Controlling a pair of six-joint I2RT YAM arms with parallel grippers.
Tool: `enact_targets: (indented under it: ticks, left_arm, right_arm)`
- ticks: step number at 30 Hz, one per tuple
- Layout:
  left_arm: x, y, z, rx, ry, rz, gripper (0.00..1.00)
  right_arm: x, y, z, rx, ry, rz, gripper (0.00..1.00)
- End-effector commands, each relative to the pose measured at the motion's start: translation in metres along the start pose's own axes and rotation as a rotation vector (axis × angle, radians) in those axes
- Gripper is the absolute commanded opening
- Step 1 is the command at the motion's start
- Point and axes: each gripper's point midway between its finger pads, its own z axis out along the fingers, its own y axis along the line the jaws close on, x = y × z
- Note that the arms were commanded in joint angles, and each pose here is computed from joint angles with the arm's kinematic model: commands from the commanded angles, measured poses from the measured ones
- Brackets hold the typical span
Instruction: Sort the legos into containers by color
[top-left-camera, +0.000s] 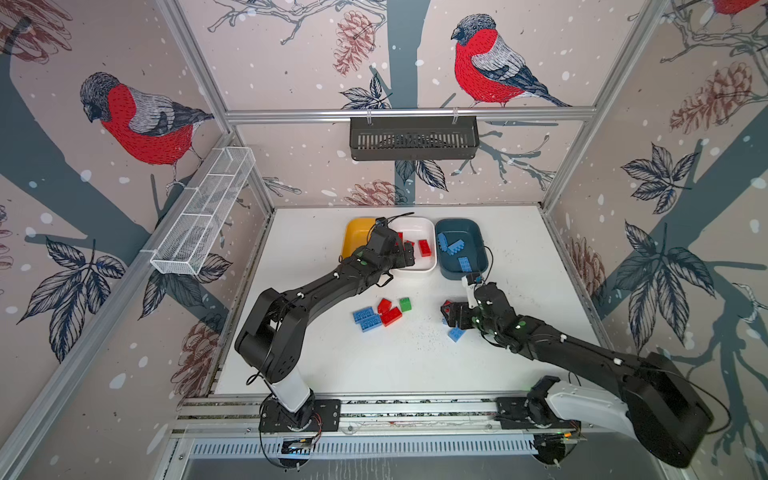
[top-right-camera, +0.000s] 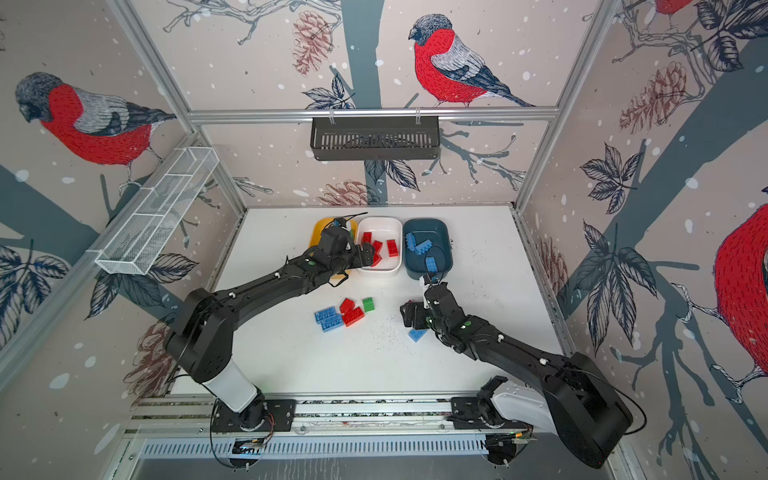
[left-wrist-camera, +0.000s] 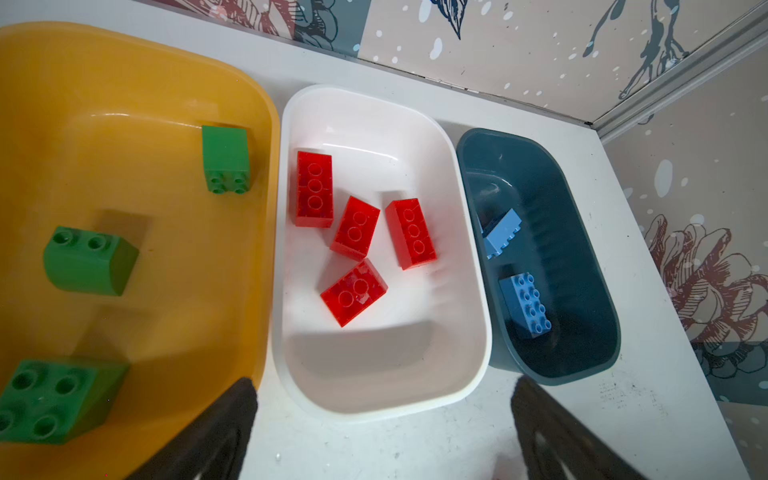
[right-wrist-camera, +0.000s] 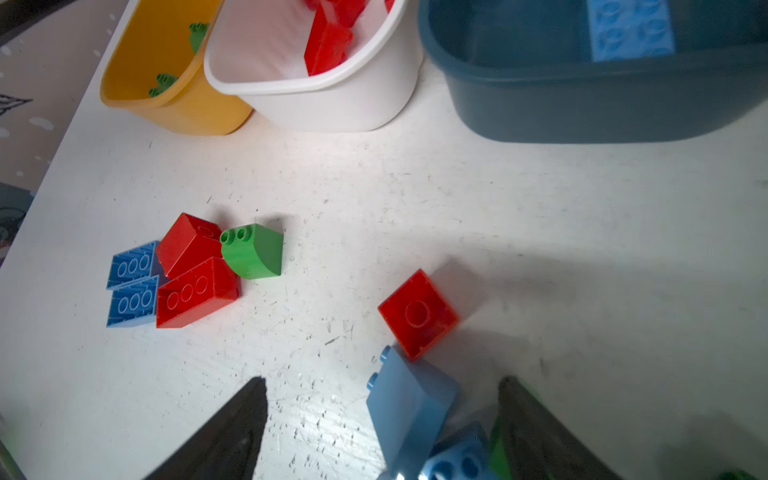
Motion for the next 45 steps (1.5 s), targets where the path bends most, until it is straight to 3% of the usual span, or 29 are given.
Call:
enact_targets:
  ticks: [1, 9, 21, 33, 45]
  left_arm:
    - [-0.015, 0.002, -0.007, 0.006, -0.071, -0.032, 0.96]
    - [-0.010, 0.014, -0.011, -0.006, -0.068, -0.051, 0.97]
    - [-0.002, 0.019, -0.007, -0.011, -0.037, -0.057, 0.97]
    - [-0.003, 0.021, -0.010, -0.012, -0.045, -0.060, 0.97]
    - [0.002, 0.026, -0.011, -0.017, -0.034, -0.064, 0.97]
  right_arm:
    - [0.008, 0.016, 0.006, -0.050, 0.060, -0.067, 0.85]
    - [0.032, 0.033, 0.020, -0.053, 0.174, -0.155, 0.81]
    - [0.049, 0.050, 0.019, -0.081, 0.211, -0.241, 0.77]
    - [0.044, 0.023, 0.038, 0.168, 0.180, -0.318, 0.46]
    - [0.035, 0.029, 0.033, 0.164, 0.138, -0.338, 0.33]
